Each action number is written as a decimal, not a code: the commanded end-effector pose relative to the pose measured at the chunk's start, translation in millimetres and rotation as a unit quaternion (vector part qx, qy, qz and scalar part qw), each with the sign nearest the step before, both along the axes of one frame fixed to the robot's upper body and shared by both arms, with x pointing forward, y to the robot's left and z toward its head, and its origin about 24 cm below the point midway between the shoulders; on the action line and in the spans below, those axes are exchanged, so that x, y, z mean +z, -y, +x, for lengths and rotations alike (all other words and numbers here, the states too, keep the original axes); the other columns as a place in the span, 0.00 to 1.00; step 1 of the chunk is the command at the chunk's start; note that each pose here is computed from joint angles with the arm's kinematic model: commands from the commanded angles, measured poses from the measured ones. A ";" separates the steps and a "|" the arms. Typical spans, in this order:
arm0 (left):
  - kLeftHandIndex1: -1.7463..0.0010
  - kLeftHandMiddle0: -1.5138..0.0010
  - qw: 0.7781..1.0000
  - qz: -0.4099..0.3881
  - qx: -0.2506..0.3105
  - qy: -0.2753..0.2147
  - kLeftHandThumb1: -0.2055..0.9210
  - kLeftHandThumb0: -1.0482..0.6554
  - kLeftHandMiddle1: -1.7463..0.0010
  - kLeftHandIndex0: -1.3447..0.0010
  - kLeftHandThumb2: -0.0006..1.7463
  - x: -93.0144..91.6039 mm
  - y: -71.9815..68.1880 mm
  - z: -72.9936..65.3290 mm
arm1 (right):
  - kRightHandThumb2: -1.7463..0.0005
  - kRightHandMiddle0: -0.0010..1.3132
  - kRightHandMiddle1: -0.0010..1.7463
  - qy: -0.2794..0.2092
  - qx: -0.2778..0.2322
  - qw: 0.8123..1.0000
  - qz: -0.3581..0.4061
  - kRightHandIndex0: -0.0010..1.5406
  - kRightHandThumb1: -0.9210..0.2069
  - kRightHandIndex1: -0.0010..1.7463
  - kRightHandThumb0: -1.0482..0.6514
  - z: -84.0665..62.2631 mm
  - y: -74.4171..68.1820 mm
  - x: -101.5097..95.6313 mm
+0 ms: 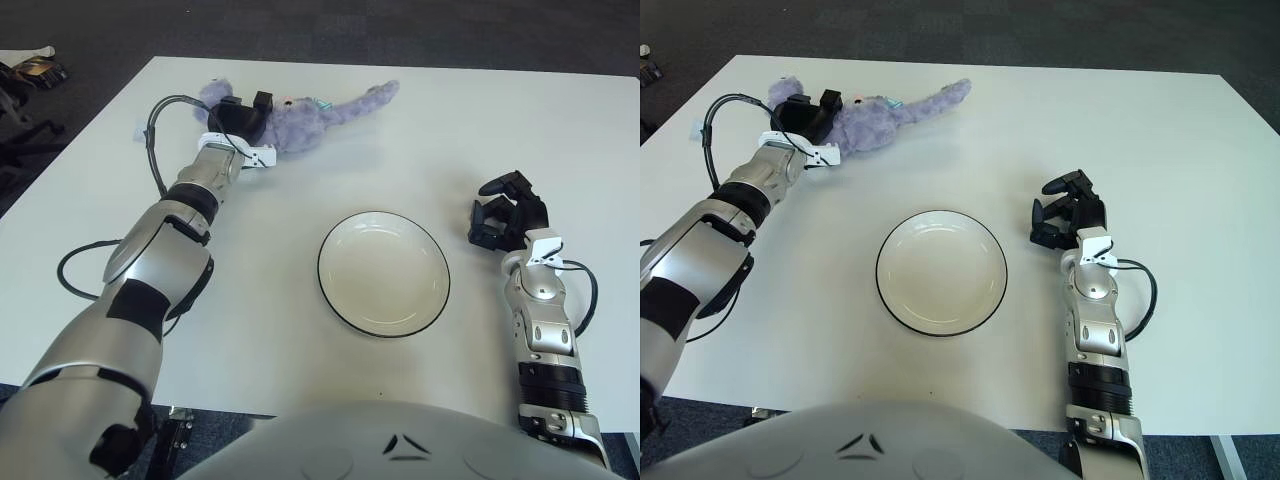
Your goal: Put the doll into the plate.
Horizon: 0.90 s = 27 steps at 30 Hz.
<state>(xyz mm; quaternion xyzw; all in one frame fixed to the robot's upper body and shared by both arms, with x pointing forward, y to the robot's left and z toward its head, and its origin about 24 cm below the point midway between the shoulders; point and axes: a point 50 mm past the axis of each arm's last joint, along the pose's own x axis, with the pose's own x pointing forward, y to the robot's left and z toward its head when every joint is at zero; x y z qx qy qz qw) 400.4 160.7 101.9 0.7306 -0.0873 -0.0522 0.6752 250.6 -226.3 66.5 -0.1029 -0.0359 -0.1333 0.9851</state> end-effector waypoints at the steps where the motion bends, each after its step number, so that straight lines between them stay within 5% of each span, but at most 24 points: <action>1: 0.00 0.37 0.997 -0.005 -0.003 -0.076 0.25 0.63 0.31 0.51 0.81 -41.9 -0.7 -17.0 | 0.25 0.28 1.00 -0.030 -0.008 0.999 0.007 0.43 0.54 0.95 0.61 -5.2 2.9 -10.7; 12: 0.00 0.31 0.997 -0.004 -0.001 -0.076 0.11 0.62 0.26 0.44 0.93 -41.8 -2.6 -16.9 | 0.25 0.27 1.00 -0.033 -0.011 0.999 0.014 0.43 0.53 0.95 0.61 -5.0 2.4 -10.8; 19: 0.00 0.36 0.997 -0.025 0.005 -0.075 0.14 0.62 0.17 0.49 0.93 -41.8 -3.7 -17.2 | 0.26 0.27 1.00 -0.027 -0.008 0.999 0.014 0.43 0.53 0.95 0.61 -5.0 2.1 -10.4; 27: 0.00 0.37 0.997 -0.035 0.004 -0.072 0.19 0.62 0.17 0.53 0.90 -40.9 -4.8 -17.3 | 0.25 0.28 1.00 -0.027 -0.002 1.000 0.008 0.43 0.53 0.95 0.61 -4.6 2.9 -10.9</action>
